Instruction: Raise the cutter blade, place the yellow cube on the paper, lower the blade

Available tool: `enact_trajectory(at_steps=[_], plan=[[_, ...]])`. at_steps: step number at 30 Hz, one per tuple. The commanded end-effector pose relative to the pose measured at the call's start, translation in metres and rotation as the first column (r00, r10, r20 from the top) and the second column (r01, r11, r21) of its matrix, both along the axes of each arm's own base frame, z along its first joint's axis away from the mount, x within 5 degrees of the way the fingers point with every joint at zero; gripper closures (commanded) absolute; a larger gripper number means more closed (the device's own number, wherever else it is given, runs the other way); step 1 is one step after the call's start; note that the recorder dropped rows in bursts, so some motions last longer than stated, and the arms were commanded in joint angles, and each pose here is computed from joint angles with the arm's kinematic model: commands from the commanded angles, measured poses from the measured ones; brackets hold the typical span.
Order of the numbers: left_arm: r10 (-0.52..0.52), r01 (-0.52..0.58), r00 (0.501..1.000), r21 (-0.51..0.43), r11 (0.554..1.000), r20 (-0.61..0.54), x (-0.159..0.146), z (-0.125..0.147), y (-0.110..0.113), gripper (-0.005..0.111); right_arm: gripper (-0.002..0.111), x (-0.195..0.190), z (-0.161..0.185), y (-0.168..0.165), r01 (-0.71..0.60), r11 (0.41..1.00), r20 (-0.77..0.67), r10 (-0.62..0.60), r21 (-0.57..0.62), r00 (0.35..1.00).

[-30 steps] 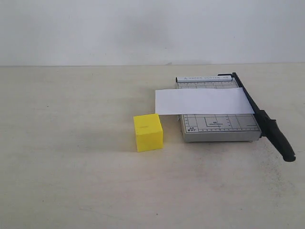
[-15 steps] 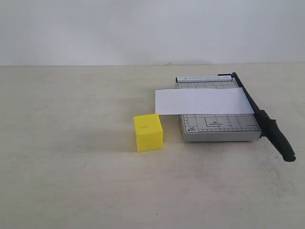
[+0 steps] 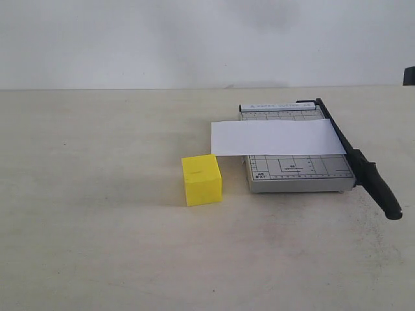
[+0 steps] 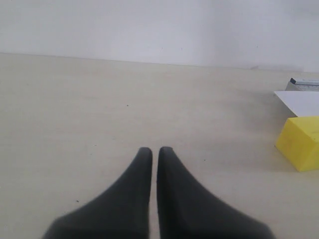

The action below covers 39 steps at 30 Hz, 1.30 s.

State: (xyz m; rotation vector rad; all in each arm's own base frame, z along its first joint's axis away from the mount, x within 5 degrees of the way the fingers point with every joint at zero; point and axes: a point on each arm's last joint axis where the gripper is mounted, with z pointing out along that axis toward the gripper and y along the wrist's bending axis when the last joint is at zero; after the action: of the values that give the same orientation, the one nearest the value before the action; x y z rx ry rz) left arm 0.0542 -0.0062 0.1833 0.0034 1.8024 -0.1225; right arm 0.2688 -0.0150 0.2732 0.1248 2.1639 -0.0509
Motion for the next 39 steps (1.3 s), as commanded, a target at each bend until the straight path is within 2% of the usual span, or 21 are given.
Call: enact_trajectory(at_steps=[1,3,6,7,9,11,16,19,21,23,29,34,39], plan=[[0.002,-0.002,1.0,-0.004,1.0,0.021,0.0,0.003,0.0,0.102,0.061,-0.005,-0.01,-0.001,0.016,1.0,-0.053,-0.016,0.014,0.998],[0.002,-0.002,1.0,-0.004,1.0,0.021,0.0,0.003,0.0,0.102,0.061,-0.011,-0.022,0.002,-0.016,1.0,-0.075,0.015,-0.009,0.997],[0.002,-0.002,1.0,-0.004,1.0,0.021,0.0,0.003,0.0,0.102,0.061,-0.032,-0.046,0.023,-0.167,0.984,-0.078,0.162,-0.058,0.984],[0.002,-0.002,1.0,-0.004,1.0,0.021,0.0,0.003,0.0,0.102,0.061,-0.04,-0.054,0.034,-0.231,0.971,-0.009,0.231,-0.06,0.973],[0.002,-0.002,1.0,-0.004,1.0,0.021,0.0,0.003,0.0,0.102,0.061,-0.051,-0.059,0.043,-0.291,0.955,0.121,0.295,-0.052,0.948],[0.002,-0.002,1.0,-0.004,1.0,0.021,0.0,0.003,0.0,0.102,0.061,-0.053,-0.06,0.044,-0.297,0.954,0.151,0.301,-0.047,0.942],[0.002,-0.002,1.0,-0.004,1.0,0.021,0.0,0.003,0.0,0.102,0.06,-0.053,-0.062,0.043,-0.314,0.945,0.121,0.324,-0.095,0.938],[0.002,-0.002,1.0,-0.004,1.0,0.021,0.0,0.003,0.0,0.102,0.045,-0.054,-0.065,0.042,-0.312,0.945,0.086,0.32,-0.096,0.944],[0.002,-0.002,1.0,-0.004,1.0,0.021,0.0,0.003,0.0,0.102,0.031,-0.056,-0.068,0.041,-0.324,0.938,0.05,0.331,-0.122,0.942],[0.002,-0.002,1.0,-0.004,1.0,0.021,0.0,0.003,0.0,0.102,0.025,-0.055,-0.067,0.041,-0.323,0.938,0.053,0.331,-0.123,0.942],[0.002,-0.002,1.0,-0.004,1.0,0.021,0.0,0.003,0.0,0.102,0.03,-0.049,-0.082,0.042,-0.33,0.937,-0.003,0.332,-0.116,0.943],[0.002,-0.002,1.0,-0.004,1.0,0.021,0.0,0.003,0.0,0.102,0.03,-0.038,-0.118,0.043,-0.305,0.952,-0.119,0.299,-0.035,0.947],[0.002,-0.002,1.0,-0.004,1.0,0.021,0.0,0.003,0.0,0.102,0.03,-0.036,-0.128,0.041,-0.25,0.968,-0.152,0.248,0.009,0.957]])
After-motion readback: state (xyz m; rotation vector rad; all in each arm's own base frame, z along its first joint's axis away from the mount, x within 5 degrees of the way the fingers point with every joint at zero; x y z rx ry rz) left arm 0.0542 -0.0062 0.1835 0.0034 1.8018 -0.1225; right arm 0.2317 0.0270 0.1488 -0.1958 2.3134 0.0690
